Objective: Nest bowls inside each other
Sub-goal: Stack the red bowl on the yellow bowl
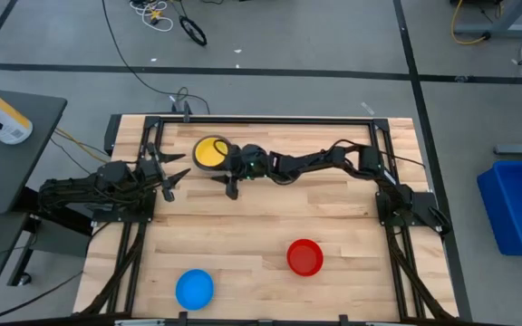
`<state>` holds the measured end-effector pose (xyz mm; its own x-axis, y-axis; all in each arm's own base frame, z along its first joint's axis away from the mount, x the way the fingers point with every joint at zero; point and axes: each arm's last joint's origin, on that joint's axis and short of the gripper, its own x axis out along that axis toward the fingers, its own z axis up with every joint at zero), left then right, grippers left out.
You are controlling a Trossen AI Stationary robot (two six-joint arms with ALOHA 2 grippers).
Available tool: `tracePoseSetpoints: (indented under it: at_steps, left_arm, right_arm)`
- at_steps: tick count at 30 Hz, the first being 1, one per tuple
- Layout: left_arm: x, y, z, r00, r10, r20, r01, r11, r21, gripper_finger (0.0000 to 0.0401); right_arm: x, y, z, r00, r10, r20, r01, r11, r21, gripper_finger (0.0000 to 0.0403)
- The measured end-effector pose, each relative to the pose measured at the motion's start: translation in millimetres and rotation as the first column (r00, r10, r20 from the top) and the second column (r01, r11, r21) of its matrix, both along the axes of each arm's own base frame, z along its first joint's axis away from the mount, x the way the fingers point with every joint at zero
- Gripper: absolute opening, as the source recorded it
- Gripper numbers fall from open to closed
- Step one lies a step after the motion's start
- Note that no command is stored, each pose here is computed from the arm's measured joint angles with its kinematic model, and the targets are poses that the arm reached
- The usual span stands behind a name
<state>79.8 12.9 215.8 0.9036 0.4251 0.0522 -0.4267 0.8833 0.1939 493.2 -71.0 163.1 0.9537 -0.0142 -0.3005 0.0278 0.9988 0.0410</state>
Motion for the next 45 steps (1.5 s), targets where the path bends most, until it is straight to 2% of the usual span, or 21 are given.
tracePoseSetpoints:
  at_steps: [3,9,14,19,26,31,37,45]
  left_arm:
    - [0,0,-1,1.0,0.0,-0.004,0.0,1.0,-0.004,0.0228]
    - [0,0,-1,1.0,-0.008,-0.002,0.008,1.0,-0.021,0.0228]
    - [0,0,0,1.0,-0.009,0.009,0.009,1.0,-0.027,0.0228]
    - [0,0,0,1.0,-0.009,0.023,0.01,0.999,-0.041,0.0228]
    - [0,0,0,1.0,-0.01,0.027,0.011,0.999,-0.049,0.0228]
    - [0,0,1,0.999,-0.01,0.031,0.011,0.999,-0.042,0.0228]
    - [0,0,3,0.999,-0.015,0.046,0.017,0.999,-0.029,0.0228]
    - [0,0,3,0.999,-0.015,0.048,0.016,1.0,-0.023,0.0228]
  right_arm:
    - [-17,12,8,0.998,-0.05,0.036,0.051,0.998,-0.027,0.0171]
    - [-83,40,16,0.98,-0.149,0.13,0.151,0.988,-0.01,0.0183]
    - [-128,77,4,0.986,-0.143,0.086,0.14,0.989,0.041,0.0186]
    - [-148,124,-4,0.998,-0.059,0.015,0.057,0.995,0.078,0.0188]
    - [-181,176,11,0.993,-0.119,-0.022,0.12,0.991,0.054,0.0193]
    - [-210,197,18,0.969,-0.214,-0.123,0.223,0.973,0.056,0.0194]
    - [-227,217,12,0.957,-0.236,-0.17,0.258,0.958,0.124,0.0196]
    - [-256,231,-3,0.899,-0.361,-0.25,0.392,0.915,0.09,0.02]
